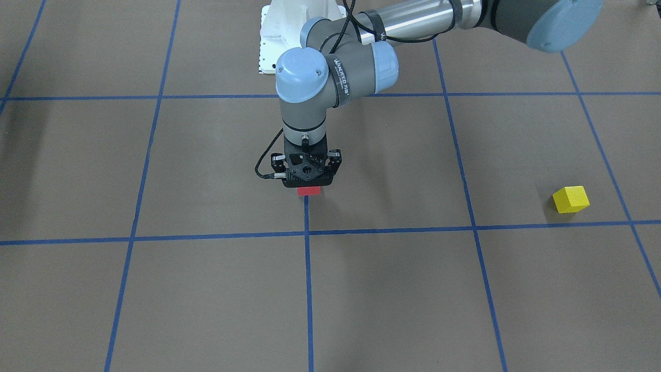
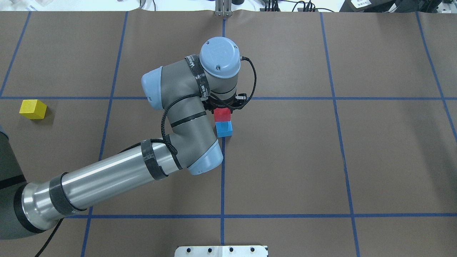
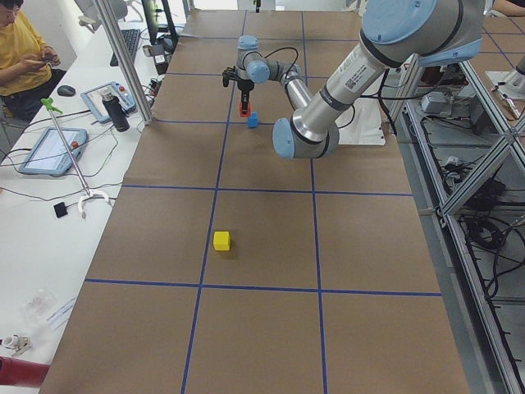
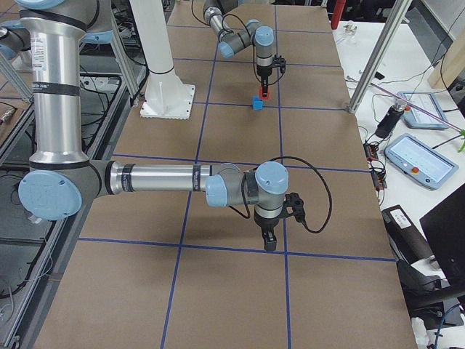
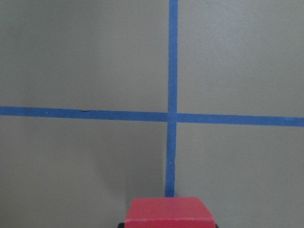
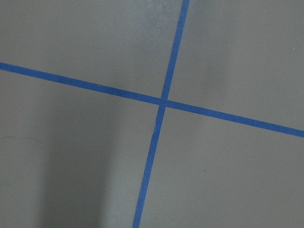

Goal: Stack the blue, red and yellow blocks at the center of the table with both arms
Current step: 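Carry the red block with the left gripper above the blue block, then lower the red block onto the blue block and open the left gripper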

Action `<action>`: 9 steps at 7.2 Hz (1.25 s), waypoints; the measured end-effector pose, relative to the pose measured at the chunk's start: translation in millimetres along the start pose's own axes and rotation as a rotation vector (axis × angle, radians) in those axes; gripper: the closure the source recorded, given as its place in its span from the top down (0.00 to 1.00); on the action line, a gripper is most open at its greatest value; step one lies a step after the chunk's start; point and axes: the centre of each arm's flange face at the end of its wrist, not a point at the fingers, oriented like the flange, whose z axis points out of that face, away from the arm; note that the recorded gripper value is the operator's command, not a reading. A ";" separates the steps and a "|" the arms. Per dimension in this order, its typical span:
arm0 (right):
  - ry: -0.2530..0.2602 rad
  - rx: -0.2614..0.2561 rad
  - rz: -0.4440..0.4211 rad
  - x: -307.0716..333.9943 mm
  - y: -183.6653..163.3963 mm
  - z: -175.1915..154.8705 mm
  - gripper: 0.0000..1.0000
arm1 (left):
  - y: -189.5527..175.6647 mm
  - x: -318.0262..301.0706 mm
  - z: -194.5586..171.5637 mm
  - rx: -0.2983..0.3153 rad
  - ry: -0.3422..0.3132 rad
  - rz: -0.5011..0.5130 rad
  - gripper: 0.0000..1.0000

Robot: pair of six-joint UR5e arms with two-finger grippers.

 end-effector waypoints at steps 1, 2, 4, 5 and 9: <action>0.000 0.001 0.000 -0.3 -1.1 -0.5 0.99 | 3.0 -0.5 -3.6 -0.002 0.004 0.001 0.00; 0.001 0.002 -0.001 -0.5 -1.7 -0.8 0.99 | 6.0 -1.1 -3.7 -0.005 0.003 0.002 0.01; 0.000 0.002 -0.001 -0.6 -2.0 -1.0 0.99 | 14.7 1.4 1.3 -0.016 -0.001 0.004 0.15; 0.000 0.002 -0.001 -0.6 -1.9 -0.8 0.99 | 19.6 3.6 3.8 -0.021 -0.002 0.001 0.23; 0.000 -0.002 0.003 0.6 1.1 0.8 0.99 | 26.5 6.0 7.9 -0.028 -0.004 0.001 0.36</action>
